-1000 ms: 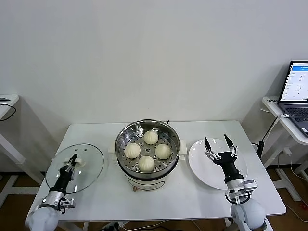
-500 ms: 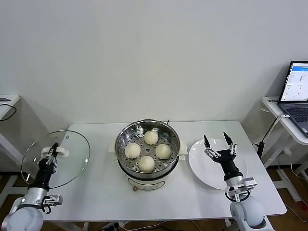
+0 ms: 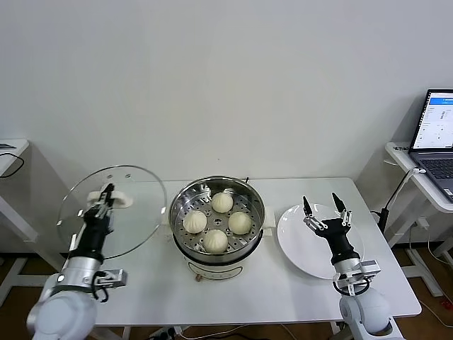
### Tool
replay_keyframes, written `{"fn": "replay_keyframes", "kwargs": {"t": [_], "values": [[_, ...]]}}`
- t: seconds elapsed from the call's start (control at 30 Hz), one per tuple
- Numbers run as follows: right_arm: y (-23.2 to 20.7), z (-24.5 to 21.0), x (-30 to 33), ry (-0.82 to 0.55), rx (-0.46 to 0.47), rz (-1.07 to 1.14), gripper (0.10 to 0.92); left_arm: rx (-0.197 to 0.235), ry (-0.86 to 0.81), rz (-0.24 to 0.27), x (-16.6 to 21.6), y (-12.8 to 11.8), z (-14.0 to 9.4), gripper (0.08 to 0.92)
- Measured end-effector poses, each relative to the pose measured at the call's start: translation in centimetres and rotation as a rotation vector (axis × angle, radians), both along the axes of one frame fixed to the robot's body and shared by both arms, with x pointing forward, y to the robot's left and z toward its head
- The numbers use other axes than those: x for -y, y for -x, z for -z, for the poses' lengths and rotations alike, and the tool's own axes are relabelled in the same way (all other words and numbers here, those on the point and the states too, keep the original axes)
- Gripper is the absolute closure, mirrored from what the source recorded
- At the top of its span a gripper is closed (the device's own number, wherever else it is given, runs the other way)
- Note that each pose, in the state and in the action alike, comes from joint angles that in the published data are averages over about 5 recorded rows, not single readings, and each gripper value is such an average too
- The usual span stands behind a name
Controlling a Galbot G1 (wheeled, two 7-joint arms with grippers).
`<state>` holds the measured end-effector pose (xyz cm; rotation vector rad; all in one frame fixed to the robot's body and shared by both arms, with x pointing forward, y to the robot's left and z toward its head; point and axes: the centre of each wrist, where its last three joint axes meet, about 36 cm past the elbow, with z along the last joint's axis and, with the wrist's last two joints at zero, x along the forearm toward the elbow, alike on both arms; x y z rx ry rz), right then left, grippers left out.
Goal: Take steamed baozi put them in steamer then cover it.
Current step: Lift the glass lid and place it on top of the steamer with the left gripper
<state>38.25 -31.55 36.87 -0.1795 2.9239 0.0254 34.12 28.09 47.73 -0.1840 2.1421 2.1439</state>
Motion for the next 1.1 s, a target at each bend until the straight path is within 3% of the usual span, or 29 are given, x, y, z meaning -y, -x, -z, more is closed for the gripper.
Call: {"fn": "replay_keyframes", "kwargs": {"t": [0.23,0.63,1.1], "values": [[0.0,0.0,0.2,-0.003,0.003,0.014,0.2,0.008,0.071,0.04,5.3,-0.2,-1.7,0.811],[0.1,0.2,0.5,-0.009,0.002,0.034,0.2,-0.039,0.102,0.126,12.9,-0.7,-1.8,0.811],[-0.1,0.8,0.5,-0.012,-0.005,0.046,0.2,-0.078,0.054,0.177,18.0,-2.0,-1.2,0.811]]}}
